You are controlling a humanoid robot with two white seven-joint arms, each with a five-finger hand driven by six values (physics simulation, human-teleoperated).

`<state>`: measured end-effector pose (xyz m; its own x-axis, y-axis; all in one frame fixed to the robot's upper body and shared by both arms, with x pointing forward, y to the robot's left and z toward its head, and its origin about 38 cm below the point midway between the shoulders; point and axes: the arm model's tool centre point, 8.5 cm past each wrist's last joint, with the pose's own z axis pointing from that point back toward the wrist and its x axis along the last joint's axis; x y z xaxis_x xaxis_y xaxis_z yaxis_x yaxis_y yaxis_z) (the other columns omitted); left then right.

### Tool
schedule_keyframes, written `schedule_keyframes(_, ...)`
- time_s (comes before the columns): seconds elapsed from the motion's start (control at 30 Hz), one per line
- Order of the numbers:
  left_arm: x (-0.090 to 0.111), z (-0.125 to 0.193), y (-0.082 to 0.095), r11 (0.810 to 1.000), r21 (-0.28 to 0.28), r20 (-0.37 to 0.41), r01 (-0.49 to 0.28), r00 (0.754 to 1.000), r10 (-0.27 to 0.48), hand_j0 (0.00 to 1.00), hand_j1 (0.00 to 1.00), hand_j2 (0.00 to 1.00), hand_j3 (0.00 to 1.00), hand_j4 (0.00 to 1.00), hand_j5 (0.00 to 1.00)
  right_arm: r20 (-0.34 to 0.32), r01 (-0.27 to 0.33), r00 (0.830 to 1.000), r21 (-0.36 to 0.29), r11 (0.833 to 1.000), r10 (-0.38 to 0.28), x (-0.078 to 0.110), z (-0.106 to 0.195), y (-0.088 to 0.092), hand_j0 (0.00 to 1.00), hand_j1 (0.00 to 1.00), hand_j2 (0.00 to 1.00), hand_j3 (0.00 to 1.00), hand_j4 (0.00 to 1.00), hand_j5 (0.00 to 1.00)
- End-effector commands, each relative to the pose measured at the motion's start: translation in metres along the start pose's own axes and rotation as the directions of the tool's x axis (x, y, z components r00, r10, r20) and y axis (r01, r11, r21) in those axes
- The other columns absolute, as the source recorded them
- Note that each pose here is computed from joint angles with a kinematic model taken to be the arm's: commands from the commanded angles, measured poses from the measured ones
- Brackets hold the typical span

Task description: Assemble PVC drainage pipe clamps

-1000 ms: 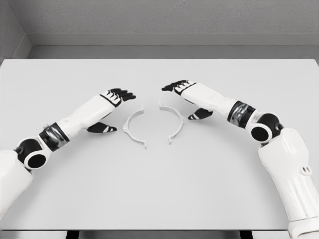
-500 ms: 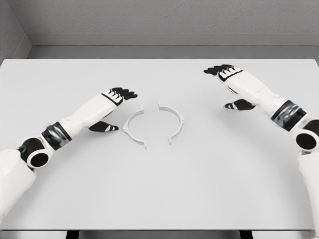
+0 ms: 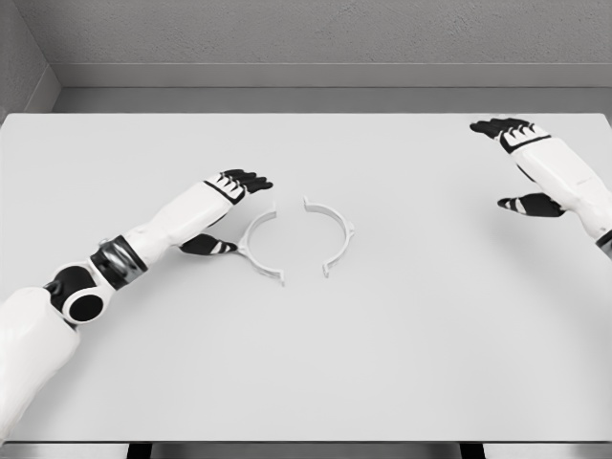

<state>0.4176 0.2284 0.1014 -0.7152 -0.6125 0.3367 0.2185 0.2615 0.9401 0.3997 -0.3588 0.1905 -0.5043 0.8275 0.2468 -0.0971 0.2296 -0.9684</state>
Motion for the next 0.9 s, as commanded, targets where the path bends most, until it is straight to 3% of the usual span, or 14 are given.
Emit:
schedule_keyframes(0.0,0.001,-0.002,0.0,1.0,0.005,0.004,-0.007,1.0,0.007,1.0,1.0,1.0,1.0,1.0,1.0,-0.002,0.008,1.0,0.055,0.998,-0.008,-0.001,0.001,0.004,1.0,1.0,1.0,1.0,1.0,1.0)
schedule_keyframes(0.87,0.016,-0.022,-0.005,1.0,0.023,0.038,-0.01,0.999,0.009,1.0,1.0,1.0,1.0,1.0,1.0,-0.002,0.008,1.0,0.053,0.999,-0.008,-0.001,0.001,0.004,1.0,1.0,1.0,1.0,1.0,1.0)
